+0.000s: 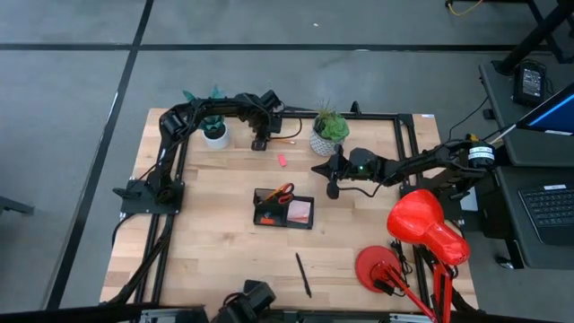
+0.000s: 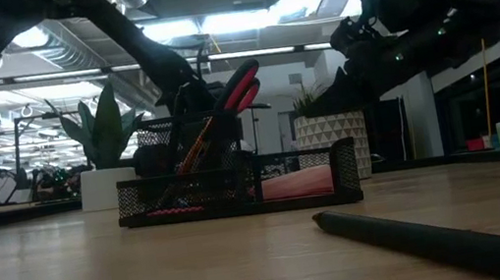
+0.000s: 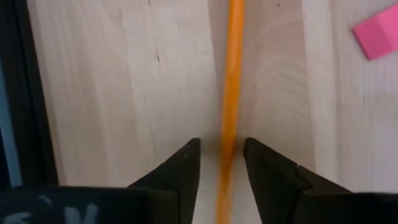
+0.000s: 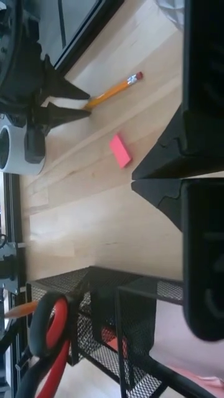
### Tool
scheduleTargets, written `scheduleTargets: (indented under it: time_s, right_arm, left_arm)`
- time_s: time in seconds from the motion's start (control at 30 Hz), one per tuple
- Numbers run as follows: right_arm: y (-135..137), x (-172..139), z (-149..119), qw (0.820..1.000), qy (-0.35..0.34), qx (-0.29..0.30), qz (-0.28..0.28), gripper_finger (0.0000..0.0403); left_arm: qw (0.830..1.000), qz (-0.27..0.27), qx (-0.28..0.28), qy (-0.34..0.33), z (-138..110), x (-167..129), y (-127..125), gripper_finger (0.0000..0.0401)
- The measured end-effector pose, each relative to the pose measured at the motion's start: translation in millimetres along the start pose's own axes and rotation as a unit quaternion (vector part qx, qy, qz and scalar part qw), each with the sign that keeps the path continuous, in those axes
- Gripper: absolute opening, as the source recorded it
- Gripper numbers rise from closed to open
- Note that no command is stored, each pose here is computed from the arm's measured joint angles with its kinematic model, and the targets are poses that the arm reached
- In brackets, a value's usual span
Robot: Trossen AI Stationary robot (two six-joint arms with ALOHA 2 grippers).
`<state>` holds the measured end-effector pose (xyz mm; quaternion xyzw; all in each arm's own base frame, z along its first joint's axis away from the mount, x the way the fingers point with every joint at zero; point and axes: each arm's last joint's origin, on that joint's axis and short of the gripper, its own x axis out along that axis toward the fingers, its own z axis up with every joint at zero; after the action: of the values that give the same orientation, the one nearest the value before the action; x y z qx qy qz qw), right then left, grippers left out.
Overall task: Pick and place office supplies into organizer
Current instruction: Put the orange pencil into the desk organizer
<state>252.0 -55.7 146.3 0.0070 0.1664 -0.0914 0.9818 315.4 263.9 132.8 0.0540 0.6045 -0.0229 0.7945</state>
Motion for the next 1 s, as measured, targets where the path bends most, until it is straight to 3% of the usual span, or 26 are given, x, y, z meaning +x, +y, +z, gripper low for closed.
scheduleTargets:
  time_s: [0.27, 0.5, 0.73, 1.0]
  right_arm:
    - [0.1, 0.0, 0.0, 1.000, 0.000, 0.011, 0.000, 0.0000]
    - [0.1, 0.0, -0.1, 1.000, 0.000, 0.013, 0.000, 0.0000]
    - [0.7, 0.0, -0.9, 1.000, 0.005, 0.016, 0.002, 0.0000]
    - [0.7, 0.0, -3.0, 1.000, 0.016, 0.024, 0.001, 0.0000]
  left_arm:
    - [0.999, -0.006, -0.037, 0.030, -0.4, 0.1, -6.3, 0.0084]
    - [0.999, -0.001, -0.037, 0.041, -1.1, 1.1, -7.4, 0.0063]
    - [0.998, 0.001, -0.036, 0.041, -1.5, 1.5, -7.5, 0.0012]
    - [0.999, 0.010, -0.027, 0.044, -0.9, -1.8, -7.3, 0.0008]
